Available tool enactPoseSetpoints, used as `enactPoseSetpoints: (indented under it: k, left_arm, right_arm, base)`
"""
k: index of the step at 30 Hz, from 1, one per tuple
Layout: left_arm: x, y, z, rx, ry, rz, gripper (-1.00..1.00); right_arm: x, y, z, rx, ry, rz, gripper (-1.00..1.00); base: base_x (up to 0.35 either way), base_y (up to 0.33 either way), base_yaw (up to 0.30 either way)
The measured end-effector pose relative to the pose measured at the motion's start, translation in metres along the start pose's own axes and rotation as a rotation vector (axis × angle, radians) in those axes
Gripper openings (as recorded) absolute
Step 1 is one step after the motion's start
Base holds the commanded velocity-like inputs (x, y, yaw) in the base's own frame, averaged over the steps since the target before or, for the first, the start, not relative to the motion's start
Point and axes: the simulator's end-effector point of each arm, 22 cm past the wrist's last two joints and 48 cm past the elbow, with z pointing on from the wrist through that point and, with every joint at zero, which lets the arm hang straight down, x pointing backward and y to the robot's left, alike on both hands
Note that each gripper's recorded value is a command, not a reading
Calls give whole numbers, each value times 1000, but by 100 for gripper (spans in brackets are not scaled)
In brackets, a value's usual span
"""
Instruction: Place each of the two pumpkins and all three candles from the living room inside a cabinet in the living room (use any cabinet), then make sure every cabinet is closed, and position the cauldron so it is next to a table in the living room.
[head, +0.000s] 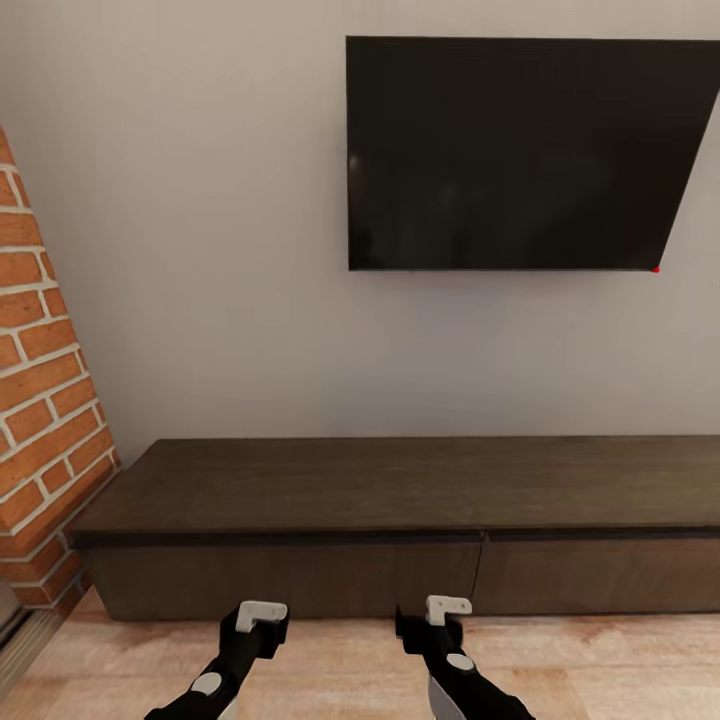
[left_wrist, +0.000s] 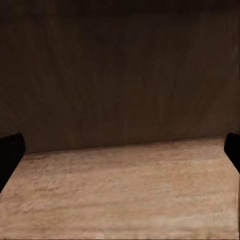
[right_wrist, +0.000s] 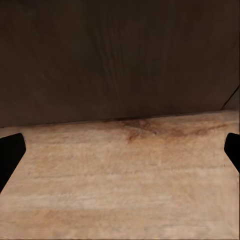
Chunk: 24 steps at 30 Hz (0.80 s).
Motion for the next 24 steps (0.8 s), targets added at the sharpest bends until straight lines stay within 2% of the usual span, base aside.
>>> enactPoseSetpoints:
  k: [2, 4, 10, 11, 12, 19, 24]
  left_arm:
    - [3, 1, -1, -1, 37, -1, 100]
    - [6, 1, -3, -3, 71, -3, 100]
    - [16, 2, -9, -6, 180, -9, 100]
    - [20, 2, -11, -7, 212, -11, 100]
    - [23, 3, -13, -8, 238, -12, 100]
    - [26, 5, -23, -11, 322, -17, 100]
    - [19, 5, -28, -11, 341, -17, 100]
  right_arm:
    - [9, 0, -2, 1, 79, 1, 100]
    - [11, 2, -4, -3, 131, 5, 100]
    - [3, 14, -14, -26, 232, -9, 100]
    - [-1, 18, -16, -35, 246, -13, 100]
    - [-5, 21, -18, -42, 255, -16, 100]
    - [-24, 28, -27, -55, 269, -21, 100]
    - [-35, 31, -32, -60, 268, -20, 100]
  base:
    - [0, 0, 0]
    - [0, 0, 0]
    - [0, 0, 0]
    - [0, 0, 0]
    - [0, 0, 0]
    - [0, 0, 0]
    - [0, 0, 0]
